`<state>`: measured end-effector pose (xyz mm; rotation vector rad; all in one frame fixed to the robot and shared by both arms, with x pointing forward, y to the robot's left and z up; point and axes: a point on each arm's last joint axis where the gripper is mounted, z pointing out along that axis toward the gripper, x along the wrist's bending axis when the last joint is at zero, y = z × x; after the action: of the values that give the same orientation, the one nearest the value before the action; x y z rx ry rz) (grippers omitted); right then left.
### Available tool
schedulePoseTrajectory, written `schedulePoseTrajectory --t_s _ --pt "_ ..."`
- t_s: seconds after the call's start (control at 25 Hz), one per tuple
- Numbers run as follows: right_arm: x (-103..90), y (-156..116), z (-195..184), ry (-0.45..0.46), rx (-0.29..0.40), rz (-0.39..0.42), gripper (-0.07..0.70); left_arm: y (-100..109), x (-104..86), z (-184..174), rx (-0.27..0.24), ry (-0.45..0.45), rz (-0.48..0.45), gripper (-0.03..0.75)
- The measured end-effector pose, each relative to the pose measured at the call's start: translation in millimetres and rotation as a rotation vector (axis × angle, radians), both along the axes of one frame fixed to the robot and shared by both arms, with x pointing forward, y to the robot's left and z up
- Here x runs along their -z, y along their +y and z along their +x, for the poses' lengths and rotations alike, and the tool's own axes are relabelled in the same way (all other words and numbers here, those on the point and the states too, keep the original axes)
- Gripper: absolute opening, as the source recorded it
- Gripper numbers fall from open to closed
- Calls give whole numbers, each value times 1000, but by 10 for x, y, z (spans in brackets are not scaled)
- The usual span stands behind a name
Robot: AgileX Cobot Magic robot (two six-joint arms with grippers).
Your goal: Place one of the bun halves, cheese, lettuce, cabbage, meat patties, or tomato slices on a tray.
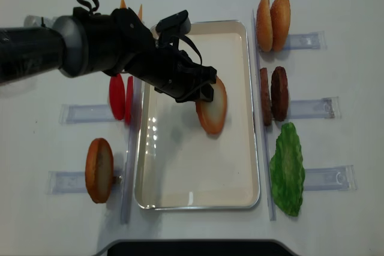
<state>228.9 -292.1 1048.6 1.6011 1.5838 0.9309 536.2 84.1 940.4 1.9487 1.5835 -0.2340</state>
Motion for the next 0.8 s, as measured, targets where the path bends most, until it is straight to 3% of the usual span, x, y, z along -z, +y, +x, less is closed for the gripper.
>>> schedulePoseTrajectory --t_s 0.12,0.32,0.48,0.56,0.68,0.8 --pt "0 0 0 0 0 0 401 19 4 -1 10 10 4 202" --pt "0 0 0 0 0 0 401 184 4 0 45 77 40 498" --pt "0 0 0 0 0 0 401 473 -214 -2 -15 121 121 545" --pt "0 0 0 0 0 0 401 586 -431 -17 -30 82 207 550" --pt "0 0 0 0 0 0 401 637 -773 -43 -62 46 262 552" --pt "0 0 0 0 0 0 401 677 -1021 -45 -90 69 325 532"
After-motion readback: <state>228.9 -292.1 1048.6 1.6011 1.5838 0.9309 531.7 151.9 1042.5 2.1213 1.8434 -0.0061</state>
